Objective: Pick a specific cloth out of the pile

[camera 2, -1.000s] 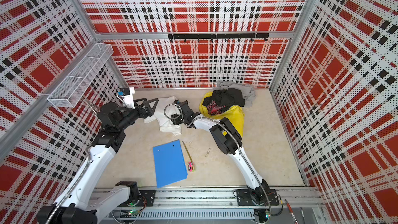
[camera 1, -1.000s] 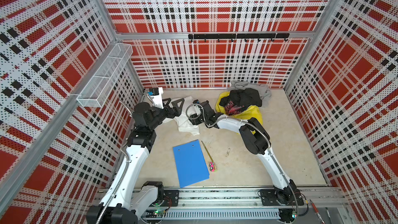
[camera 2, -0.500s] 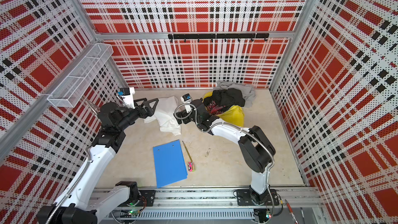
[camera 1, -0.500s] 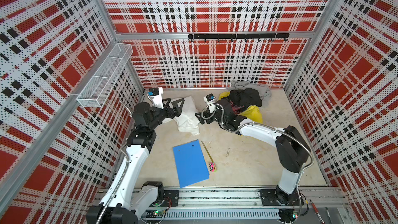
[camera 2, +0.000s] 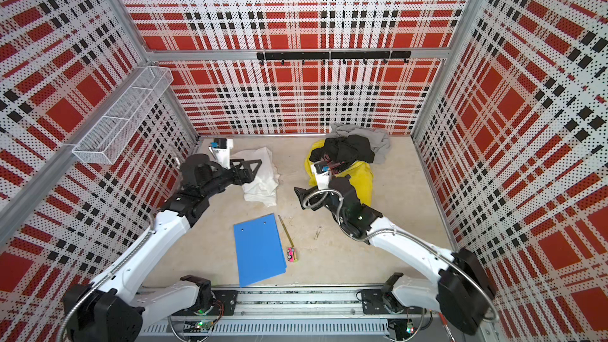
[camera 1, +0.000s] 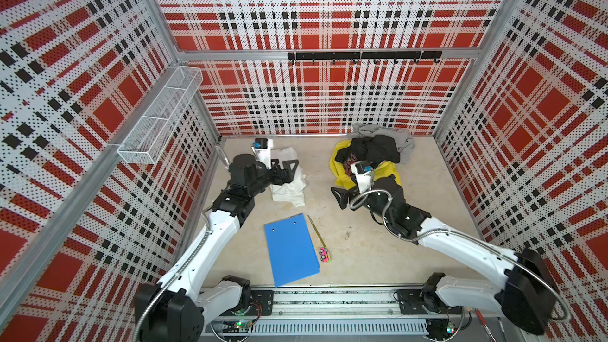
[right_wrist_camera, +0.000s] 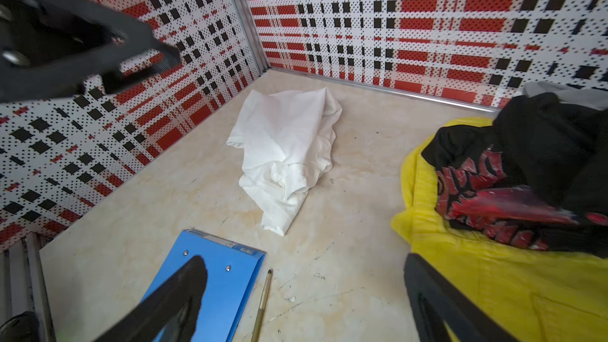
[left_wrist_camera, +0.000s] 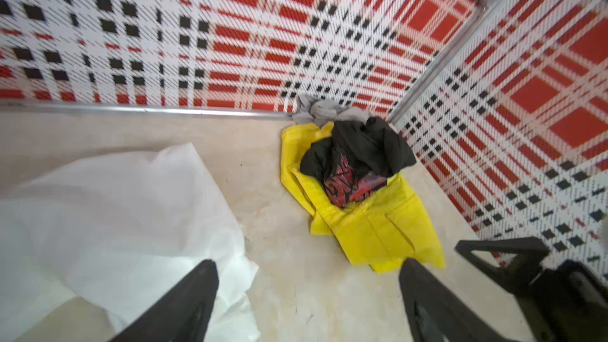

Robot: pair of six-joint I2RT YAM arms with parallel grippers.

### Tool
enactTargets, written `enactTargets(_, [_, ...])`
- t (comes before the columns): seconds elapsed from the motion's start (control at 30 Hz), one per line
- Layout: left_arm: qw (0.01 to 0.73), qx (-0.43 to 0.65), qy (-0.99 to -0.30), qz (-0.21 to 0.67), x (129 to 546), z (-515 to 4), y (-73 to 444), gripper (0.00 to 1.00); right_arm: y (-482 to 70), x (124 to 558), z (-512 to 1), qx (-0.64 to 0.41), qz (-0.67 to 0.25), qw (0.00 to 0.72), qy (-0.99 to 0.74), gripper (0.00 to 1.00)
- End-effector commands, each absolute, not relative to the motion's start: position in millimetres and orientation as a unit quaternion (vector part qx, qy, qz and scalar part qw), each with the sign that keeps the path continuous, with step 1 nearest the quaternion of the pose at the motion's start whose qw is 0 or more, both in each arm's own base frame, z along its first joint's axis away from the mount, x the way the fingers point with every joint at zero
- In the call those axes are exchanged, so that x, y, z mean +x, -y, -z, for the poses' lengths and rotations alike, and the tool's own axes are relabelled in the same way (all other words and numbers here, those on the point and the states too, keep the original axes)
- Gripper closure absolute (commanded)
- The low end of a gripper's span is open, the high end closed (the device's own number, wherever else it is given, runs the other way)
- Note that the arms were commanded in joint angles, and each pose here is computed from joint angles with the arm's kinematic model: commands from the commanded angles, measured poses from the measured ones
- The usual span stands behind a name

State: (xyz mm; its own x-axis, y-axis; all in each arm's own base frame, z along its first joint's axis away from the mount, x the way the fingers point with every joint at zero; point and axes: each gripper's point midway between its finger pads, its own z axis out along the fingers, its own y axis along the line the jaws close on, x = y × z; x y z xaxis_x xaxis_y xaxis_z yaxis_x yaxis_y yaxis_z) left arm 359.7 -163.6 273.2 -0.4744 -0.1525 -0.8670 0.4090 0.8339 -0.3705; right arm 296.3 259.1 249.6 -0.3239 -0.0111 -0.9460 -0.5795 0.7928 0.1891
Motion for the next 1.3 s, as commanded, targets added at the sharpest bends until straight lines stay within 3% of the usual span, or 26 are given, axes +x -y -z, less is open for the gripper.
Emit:
enactTargets(0.0, [0.467, 0.051, -0.856, 0.217, 362.5, -233.0, 165.8, 0.16, -231.2, 286.0, -256.2, -0.154, -0.248, 0.568, -0.769, 0.0])
enactTargets(0.27, [0.364, 0.012, -0.92, 0.145, 379.6, -124.2, 175.2, 0.23, -188.6, 262.0, -247.5, -0.122, -0.218, 0.58, -0.775, 0.0])
enactTargets(0.47, [0.328, -0.008, -0.939, 0.1, 406.4, -72.9, 173.6, 0.29, -178.2, 255.2, -241.3, -0.113, -0.214, 0.58, -0.778, 0.0])
enactTargets(0.63, [0.313, -0.047, -0.944, 0.097, 424.5, -43.3, 160.2, 0.29, -173.8, 250.9, -232.6, -0.108, -0.215, 0.575, -0.782, 0.0])
enactTargets(0.97, [0.366, -0.082, -0.918, 0.132, 451.6, -71.5, 151.1, 0.25, -159.8, 254.5, -214.9, -0.079, -0.183, 0.569, -0.798, 0.0])
enactTargets(1.07, [0.399, -0.066, -0.901, 0.156, 443.8, -105.2, 158.4, 0.18, -160.1, 252.2, -217.9, -0.077, -0.193, 0.571, -0.795, 0.0])
enactTargets(1.2, [0.449, -0.034, -0.875, 0.177, 417.7, -158.3, 165.6, 0.0, -154.7, 253.3, -221.5, -0.067, -0.184, 0.575, -0.794, 0.0])
enactTargets(1.27, [0.473, -0.023, -0.862, 0.179, 402.6, -177.6, 161.5, 0.01, -147.5, 256.1, -221.1, -0.054, -0.166, 0.581, -0.795, 0.0])
